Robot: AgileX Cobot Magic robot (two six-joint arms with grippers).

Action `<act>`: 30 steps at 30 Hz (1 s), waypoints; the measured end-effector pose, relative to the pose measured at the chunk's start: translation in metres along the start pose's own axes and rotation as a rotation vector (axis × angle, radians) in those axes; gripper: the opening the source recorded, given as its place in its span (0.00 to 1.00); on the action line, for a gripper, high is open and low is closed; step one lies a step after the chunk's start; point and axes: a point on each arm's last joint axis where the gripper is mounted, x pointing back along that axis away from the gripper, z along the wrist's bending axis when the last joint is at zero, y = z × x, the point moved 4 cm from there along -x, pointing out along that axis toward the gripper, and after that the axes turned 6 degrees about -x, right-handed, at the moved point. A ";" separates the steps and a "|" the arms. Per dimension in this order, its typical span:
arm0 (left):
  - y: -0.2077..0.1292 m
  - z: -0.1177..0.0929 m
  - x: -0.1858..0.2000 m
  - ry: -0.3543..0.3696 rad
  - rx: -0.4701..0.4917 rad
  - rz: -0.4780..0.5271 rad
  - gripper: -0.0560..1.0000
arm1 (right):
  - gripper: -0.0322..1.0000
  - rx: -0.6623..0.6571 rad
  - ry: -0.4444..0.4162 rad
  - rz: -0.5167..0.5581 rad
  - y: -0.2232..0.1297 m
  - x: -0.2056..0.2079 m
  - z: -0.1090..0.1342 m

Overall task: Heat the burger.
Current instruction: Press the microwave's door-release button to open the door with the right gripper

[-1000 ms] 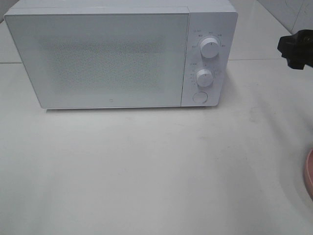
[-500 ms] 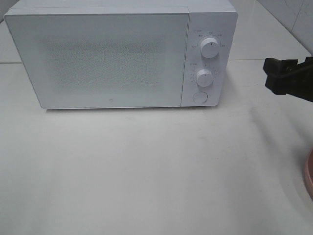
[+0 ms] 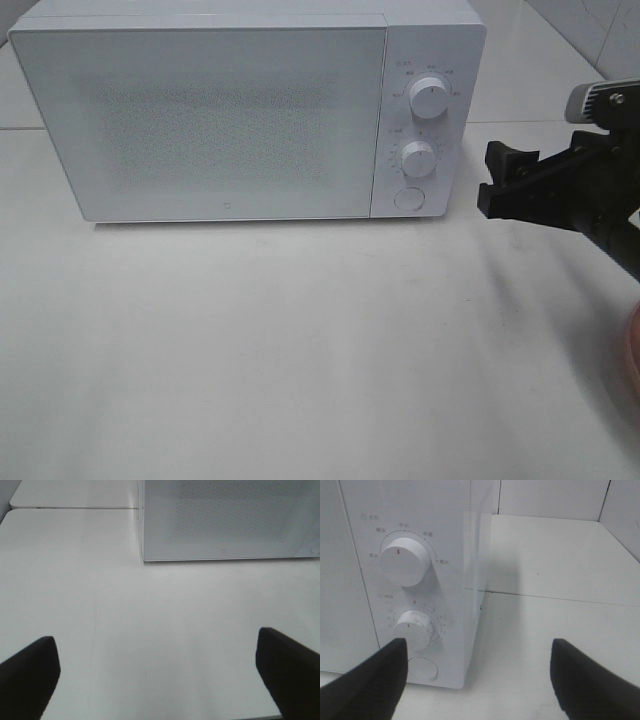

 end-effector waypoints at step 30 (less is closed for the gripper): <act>0.000 0.000 0.000 0.000 0.000 0.000 0.99 | 0.77 0.044 0.015 0.063 -0.047 0.002 0.045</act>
